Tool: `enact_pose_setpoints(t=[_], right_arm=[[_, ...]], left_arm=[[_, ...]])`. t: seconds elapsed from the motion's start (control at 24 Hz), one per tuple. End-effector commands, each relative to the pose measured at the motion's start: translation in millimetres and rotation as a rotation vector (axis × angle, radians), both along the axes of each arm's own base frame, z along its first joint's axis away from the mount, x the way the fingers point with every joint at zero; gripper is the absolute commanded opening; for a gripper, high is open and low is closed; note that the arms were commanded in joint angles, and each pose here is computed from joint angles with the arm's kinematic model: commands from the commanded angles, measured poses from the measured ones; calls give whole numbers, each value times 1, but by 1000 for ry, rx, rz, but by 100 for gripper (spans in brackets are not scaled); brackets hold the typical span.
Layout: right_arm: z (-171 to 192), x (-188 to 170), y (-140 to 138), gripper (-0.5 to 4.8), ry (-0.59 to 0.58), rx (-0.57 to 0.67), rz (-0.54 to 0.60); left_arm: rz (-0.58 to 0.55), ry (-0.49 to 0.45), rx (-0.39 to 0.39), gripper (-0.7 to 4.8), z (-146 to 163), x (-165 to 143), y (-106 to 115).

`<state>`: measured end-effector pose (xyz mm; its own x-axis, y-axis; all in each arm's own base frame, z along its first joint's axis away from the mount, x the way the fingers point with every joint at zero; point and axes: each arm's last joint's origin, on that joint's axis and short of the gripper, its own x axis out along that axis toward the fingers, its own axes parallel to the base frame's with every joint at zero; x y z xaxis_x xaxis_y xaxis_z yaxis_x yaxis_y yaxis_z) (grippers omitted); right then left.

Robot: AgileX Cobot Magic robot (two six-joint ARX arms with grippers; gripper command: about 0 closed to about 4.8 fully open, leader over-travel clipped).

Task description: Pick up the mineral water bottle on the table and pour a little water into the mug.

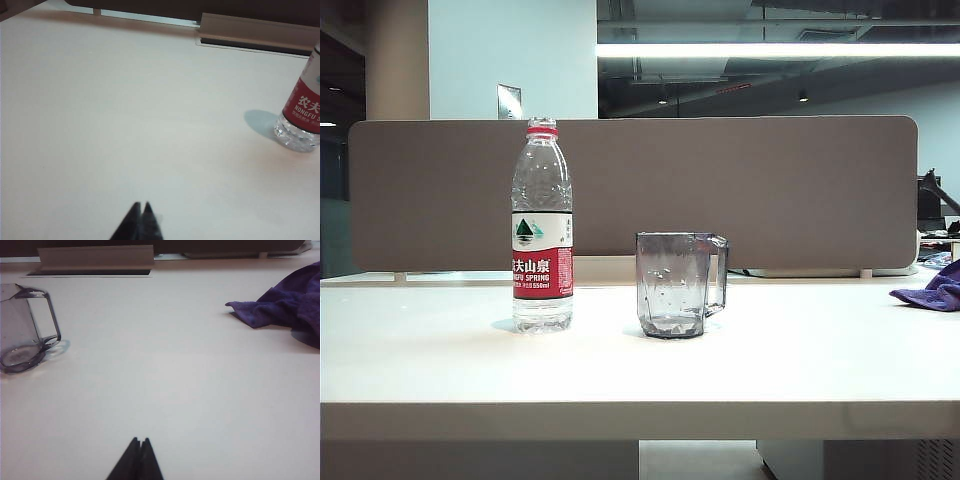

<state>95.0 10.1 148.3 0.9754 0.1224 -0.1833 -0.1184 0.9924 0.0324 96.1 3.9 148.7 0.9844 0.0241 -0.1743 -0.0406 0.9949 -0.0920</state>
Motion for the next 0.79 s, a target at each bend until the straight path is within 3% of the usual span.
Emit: enact_pose_setpoints(t=[0.04,0.13,0.79], right_arm=[[0,0,0,-1,-9,-30,-1],[0,0,0,-1,-15,-81,9],[1,0,-5,-1,-15,-82,-37]], left_arm=[[1,7,4,-5,0,0,0],[1,7,4,-5,0,0,0],[1,7,4,-5,0,0,0]])
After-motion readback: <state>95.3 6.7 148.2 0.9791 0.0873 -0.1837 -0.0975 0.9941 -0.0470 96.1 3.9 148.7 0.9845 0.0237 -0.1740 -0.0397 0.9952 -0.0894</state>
